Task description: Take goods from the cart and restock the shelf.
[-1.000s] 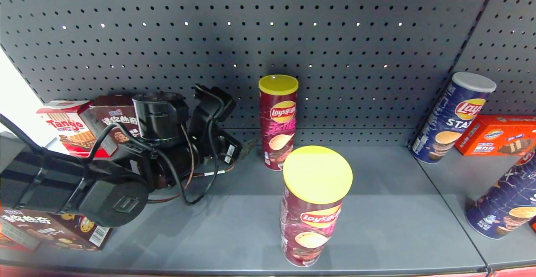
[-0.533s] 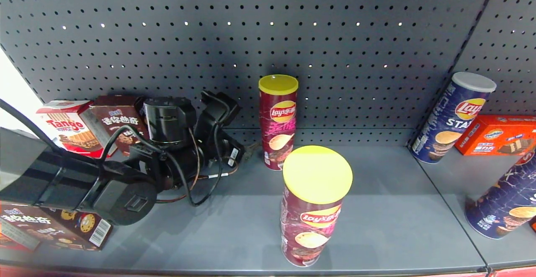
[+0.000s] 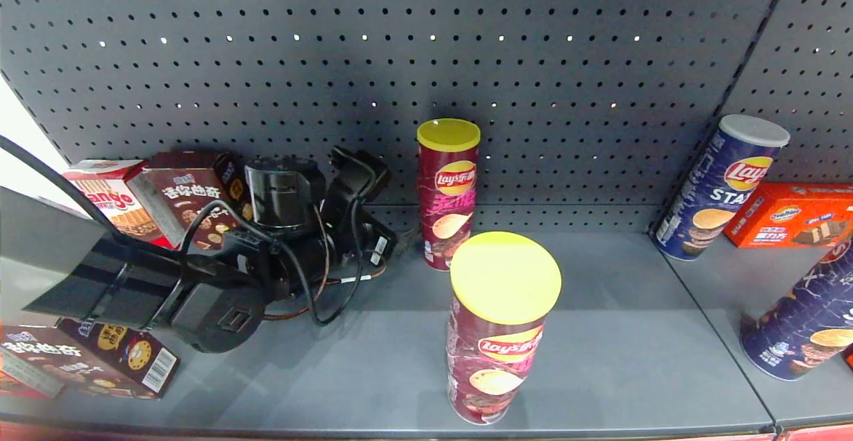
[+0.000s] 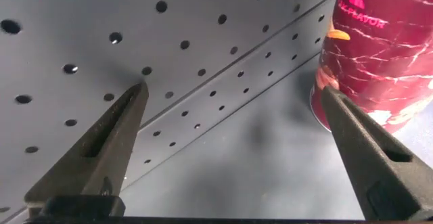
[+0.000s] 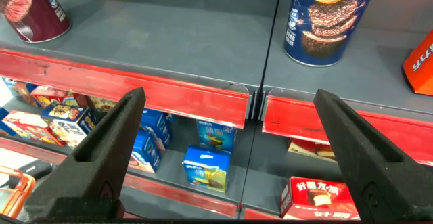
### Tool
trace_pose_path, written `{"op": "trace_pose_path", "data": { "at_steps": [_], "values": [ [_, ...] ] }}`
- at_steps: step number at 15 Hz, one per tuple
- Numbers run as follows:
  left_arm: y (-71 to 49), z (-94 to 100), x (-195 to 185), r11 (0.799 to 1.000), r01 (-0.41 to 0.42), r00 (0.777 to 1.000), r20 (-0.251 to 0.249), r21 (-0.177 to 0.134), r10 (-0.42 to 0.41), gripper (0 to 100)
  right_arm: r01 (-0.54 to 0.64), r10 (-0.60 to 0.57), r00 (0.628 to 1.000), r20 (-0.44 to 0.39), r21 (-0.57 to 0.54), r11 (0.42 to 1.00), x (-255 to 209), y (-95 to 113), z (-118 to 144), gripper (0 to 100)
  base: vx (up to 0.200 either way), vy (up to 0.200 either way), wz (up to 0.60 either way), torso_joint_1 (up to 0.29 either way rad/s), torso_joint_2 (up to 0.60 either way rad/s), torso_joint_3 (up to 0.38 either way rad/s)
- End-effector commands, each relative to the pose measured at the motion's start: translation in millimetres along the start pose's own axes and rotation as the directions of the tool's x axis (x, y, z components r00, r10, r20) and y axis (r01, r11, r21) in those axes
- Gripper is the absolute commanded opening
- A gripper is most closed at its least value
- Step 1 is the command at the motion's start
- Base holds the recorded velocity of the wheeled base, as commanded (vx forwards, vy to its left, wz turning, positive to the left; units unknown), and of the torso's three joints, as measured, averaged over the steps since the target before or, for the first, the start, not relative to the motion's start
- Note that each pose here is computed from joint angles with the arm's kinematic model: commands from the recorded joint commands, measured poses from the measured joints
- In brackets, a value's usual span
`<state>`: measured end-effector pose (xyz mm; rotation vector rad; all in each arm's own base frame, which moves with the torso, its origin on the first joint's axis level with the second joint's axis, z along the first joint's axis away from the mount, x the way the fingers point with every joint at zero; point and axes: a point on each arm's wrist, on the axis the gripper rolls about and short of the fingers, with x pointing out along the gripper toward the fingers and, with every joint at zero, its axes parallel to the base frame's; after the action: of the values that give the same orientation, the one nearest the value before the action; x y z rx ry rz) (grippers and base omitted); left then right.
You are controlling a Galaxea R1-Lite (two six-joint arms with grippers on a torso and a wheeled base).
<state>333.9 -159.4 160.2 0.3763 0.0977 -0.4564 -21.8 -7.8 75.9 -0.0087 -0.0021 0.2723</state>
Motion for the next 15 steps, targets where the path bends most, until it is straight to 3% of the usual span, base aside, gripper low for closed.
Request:
{"op": "trace_pose_path", "data": {
  "at_steps": [1,5,7,9,11,13,15],
  "values": [
    [-1.7,0.3,2.5,1.000,0.000,1.000,0.002,0.001,0.000,100,0.001,-0.001,1.000,-0.001,0.000,1.000,0.1,0.0,0.1,100,0.000,0.000,0.00,0.000,0.00,0.000],
    [-3.0,0.0,1.8,1.000,0.004,1.000,0.000,0.002,-0.004,100,-0.001,0.001,1.000,-0.001,0.000,1.000,0.1,0.0,0.1,100,0.000,0.000,0.00,0.000,0.00,0.000],
    [1.6,11.8,-12.2,1.000,-0.008,0.999,0.033,0.001,0.008,100,0.001,-0.001,1.000,-0.001,0.000,1.000,0.1,0.0,0.1,100,0.000,0.000,0.00,0.000,0.00,0.000],
    [-1.3,28.5,-47.7,0.999,0.009,0.997,0.082,-0.034,-0.006,100,0.001,-0.001,1.000,-0.001,0.000,1.000,0.1,0.0,0.1,100,0.000,0.000,0.00,0.000,0.00,0.000],
    [-6.9,37.8,-74.9,0.996,0.031,0.992,0.124,-0.088,-0.020,100,-0.001,0.001,1.000,-0.001,0.000,1.000,0.1,0.0,0.1,100,0.000,0.000,0.00,0.000,0.00,0.000],
    [-8.1,38.1,-106.1,0.994,0.036,0.985,0.170,-0.103,-0.018,100,-0.001,0.001,1.000,-0.001,0.000,1.000,0.1,0.0,0.1,100,0.000,0.000,0.00,0.000,0.00,0.000],
    [-19.9,38.1,-133.0,0.984,0.089,0.966,0.253,-0.152,-0.048,100,-0.001,0.001,1.000,-0.002,0.000,1.000,0.2,0.0,-0.3,100,0.000,0.000,0.00,0.000,0.00,0.000]
  ]
}}
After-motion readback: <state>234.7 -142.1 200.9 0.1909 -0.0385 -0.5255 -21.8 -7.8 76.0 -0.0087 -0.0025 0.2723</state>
